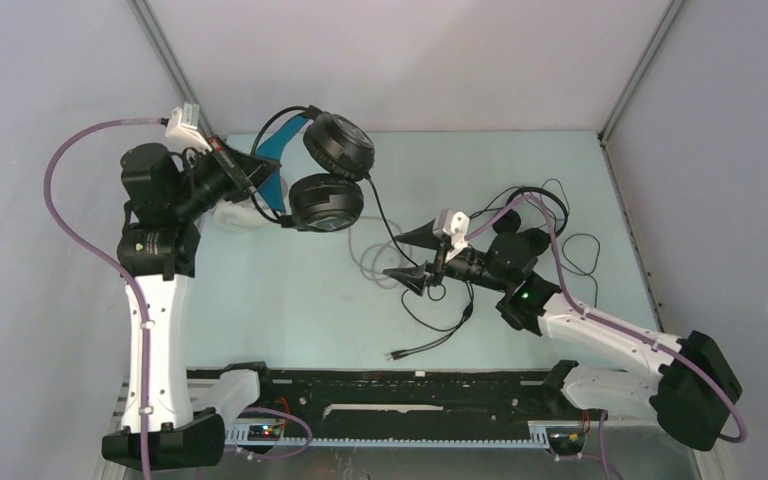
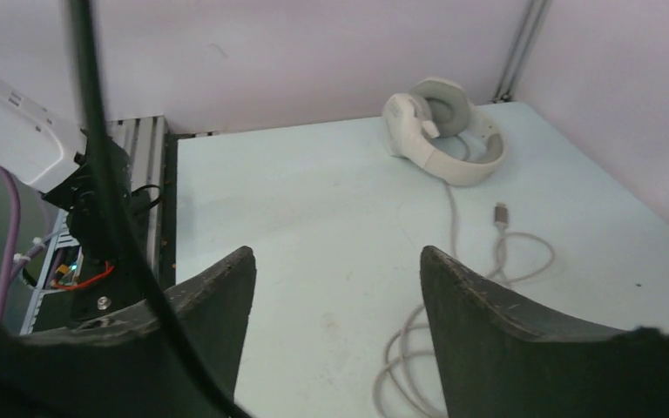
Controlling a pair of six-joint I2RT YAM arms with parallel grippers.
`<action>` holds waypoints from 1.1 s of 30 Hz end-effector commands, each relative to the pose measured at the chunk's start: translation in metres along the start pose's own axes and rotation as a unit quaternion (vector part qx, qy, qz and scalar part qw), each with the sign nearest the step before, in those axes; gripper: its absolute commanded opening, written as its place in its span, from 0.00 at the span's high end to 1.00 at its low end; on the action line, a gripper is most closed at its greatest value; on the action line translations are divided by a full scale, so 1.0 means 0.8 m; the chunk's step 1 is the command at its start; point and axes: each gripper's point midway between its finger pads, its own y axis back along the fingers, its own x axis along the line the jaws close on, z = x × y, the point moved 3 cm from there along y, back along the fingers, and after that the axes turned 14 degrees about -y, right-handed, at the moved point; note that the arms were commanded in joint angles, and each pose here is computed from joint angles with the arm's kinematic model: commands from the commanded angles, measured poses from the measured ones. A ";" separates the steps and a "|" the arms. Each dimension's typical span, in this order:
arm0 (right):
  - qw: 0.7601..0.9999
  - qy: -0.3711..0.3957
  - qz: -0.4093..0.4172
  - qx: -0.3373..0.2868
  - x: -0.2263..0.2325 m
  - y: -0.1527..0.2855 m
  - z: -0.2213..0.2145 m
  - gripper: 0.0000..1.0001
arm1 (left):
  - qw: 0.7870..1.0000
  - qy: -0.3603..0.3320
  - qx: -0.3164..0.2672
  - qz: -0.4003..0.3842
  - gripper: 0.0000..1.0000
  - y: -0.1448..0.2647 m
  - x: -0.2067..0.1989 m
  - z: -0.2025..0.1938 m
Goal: Wrap the headphones
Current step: Wrap the headphones cable around the headphones.
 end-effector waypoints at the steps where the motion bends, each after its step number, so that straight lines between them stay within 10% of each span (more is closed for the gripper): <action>1: 0.999 0.008 0.006 -0.034 0.000 -0.009 -0.001 0.33 | 0.996 -0.015 -0.055 -0.070 1.00 0.022 -0.052 0.043; 13: 0.996 0.004 -0.059 -0.063 -0.017 0.015 -0.013 0.69 | 0.987 0.003 -0.067 -0.147 1.00 0.027 -0.081 0.054; 18: 0.995 0.008 -0.068 -0.078 -0.021 0.014 -0.006 1.00 | 0.985 -0.004 -0.056 -0.166 1.00 0.028 -0.096 0.047; 33: 0.993 0.014 -0.065 -0.093 -0.030 -0.010 0.022 1.00 | 0.943 -0.016 0.049 -0.330 1.00 0.035 -0.193 -0.043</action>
